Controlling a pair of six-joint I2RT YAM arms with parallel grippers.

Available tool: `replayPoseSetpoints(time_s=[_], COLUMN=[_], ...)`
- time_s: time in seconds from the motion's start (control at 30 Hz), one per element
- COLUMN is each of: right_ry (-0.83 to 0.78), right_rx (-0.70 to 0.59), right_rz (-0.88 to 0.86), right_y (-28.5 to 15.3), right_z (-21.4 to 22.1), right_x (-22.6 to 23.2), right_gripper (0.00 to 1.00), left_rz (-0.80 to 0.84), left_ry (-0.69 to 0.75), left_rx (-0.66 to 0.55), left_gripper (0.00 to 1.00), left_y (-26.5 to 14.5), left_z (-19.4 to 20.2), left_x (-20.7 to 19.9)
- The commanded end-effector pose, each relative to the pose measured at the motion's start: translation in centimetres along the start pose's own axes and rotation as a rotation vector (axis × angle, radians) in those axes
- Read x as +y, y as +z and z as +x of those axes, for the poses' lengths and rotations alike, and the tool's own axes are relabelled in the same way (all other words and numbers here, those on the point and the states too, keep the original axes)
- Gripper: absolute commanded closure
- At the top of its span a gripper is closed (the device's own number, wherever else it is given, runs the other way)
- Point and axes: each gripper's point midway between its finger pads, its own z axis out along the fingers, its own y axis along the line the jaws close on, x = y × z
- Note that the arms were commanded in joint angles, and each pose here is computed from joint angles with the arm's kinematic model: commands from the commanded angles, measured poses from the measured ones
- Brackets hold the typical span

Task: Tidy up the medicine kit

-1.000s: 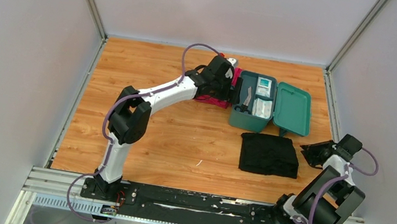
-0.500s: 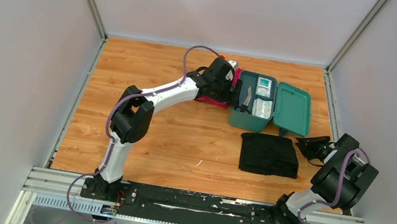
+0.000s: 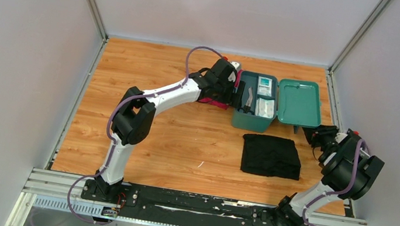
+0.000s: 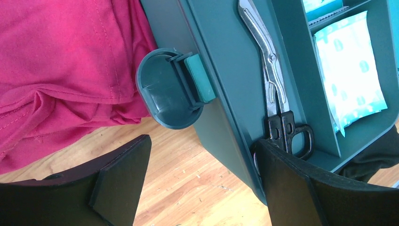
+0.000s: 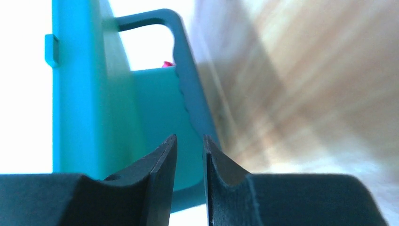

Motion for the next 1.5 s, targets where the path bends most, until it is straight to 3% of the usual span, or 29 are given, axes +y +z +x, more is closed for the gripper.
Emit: replayPoseSetpoints(time_s=[0.0, 0.23, 0.43, 0.53, 0.67, 0.83, 1.03, 1.13, 1.2, 1.33, 1.47], right_ry=[-0.088, -0.257, -0.378, -0.460, -0.523, -0.585, -0.622, -0.684, -0.729, -0.789, -0.785], right_rx=[-0.002, 0.105, 0.226, 0.265, 0.312, 0.380, 0.417, 0.363, 0.292, 0.163, 0.168], right_rz=[-0.219, -0.383, -0.361, -0.299, -0.277, -0.220, -0.134, -0.040, 0.047, 0.151, 0.205], right_y=[-1.0, -1.5, -0.1, 0.7, 1.5, 2.8, 3.3, 2.7, 1.7, 0.3, 0.5], right_z=[-0.8, 1.1, 5.2, 7.4, 10.2, 13.2, 14.3, 13.1, 11.7, 9.6, 9.1], right_x=[5.6, 12.4, 16.3, 17.0, 18.2, 17.8, 16.9, 16.4, 16.0, 15.6, 14.8], right_gripper=[0.68, 0.67, 0.66, 0.65, 0.64, 0.64, 0.64, 0.63, 0.58, 0.34, 0.25], left_rz=[-0.023, -0.008, -0.008, -0.056, -0.160, -0.220, -0.173, -0.098, -0.042, 0.053, 0.114], left_ry=[0.030, 0.026, 0.047, 0.055, -0.003, -0.155, -0.129, -0.108, -0.091, -0.065, -0.045], left_rx=[0.052, 0.050, -0.005, -0.094, -0.300, -0.469, -0.405, -0.390, -0.398, -0.394, -0.420], left_gripper=[0.13, 0.13, 0.14, 0.17, 0.17, 0.08, 0.05, 0.05, 0.04, 0.01, 0.00], left_y=[0.7, 0.5, -1.7, -4.8, -12.0, -18.6, -18.3, -17.4, -17.0, -15.5, -14.1], left_z=[1.5, 1.3, -0.8, -3.3, -6.6, -5.7, -3.5, -3.9, -4.6, -6.2, -7.9], left_x=[0.5, 0.1, -0.5, -0.4, 1.6, 6.3, 6.8, 5.6, 4.6, 2.7, 1.7])
